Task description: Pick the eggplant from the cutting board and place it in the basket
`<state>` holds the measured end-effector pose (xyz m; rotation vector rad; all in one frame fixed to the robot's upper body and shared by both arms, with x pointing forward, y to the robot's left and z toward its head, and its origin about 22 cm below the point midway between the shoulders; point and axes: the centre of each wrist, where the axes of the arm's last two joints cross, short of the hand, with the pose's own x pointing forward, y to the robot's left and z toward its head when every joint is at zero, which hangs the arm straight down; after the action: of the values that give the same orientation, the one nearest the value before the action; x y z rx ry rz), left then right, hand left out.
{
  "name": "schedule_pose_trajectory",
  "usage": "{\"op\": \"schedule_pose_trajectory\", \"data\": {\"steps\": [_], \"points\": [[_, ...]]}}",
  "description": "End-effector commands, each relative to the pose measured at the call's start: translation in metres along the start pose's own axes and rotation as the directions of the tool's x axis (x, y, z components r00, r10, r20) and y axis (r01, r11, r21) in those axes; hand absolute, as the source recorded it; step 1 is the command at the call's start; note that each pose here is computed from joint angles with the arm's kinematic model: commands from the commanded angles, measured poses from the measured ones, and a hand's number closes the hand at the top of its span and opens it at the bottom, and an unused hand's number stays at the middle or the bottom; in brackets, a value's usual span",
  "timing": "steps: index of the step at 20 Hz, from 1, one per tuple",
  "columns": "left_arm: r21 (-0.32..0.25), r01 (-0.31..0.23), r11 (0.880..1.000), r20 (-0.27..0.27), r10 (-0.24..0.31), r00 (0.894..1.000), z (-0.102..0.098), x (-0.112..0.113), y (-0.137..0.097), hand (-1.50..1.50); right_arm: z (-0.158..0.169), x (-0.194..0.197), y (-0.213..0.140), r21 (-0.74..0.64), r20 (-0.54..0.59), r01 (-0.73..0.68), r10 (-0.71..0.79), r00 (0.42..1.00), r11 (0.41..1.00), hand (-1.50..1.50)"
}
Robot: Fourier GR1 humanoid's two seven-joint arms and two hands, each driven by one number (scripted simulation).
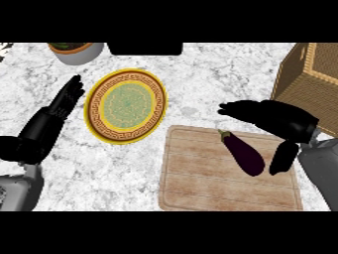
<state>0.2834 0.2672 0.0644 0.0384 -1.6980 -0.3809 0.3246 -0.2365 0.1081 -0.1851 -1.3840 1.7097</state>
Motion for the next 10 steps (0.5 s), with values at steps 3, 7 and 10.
{"op": "schedule_pose_trajectory", "data": {"steps": [3,7,10], "points": [[0.017,0.021,1.000,-0.009,-0.021,1.000,0.011,-0.018,-0.010,0.00,0.003,0.016,-0.005,0.022,-0.034,-0.028,0.029,0.999,0.999,-1.50],[0.015,-0.010,1.000,-0.017,0.010,1.000,-0.008,-0.009,-0.015,0.00,0.000,-0.001,0.000,0.031,-0.049,-0.069,0.070,0.996,0.997,-1.50],[0.000,0.001,1.000,-0.019,-0.001,1.000,0.004,-0.009,-0.015,0.00,-0.008,0.018,0.025,0.039,-0.051,-0.091,0.092,0.994,0.995,-1.50]]}}
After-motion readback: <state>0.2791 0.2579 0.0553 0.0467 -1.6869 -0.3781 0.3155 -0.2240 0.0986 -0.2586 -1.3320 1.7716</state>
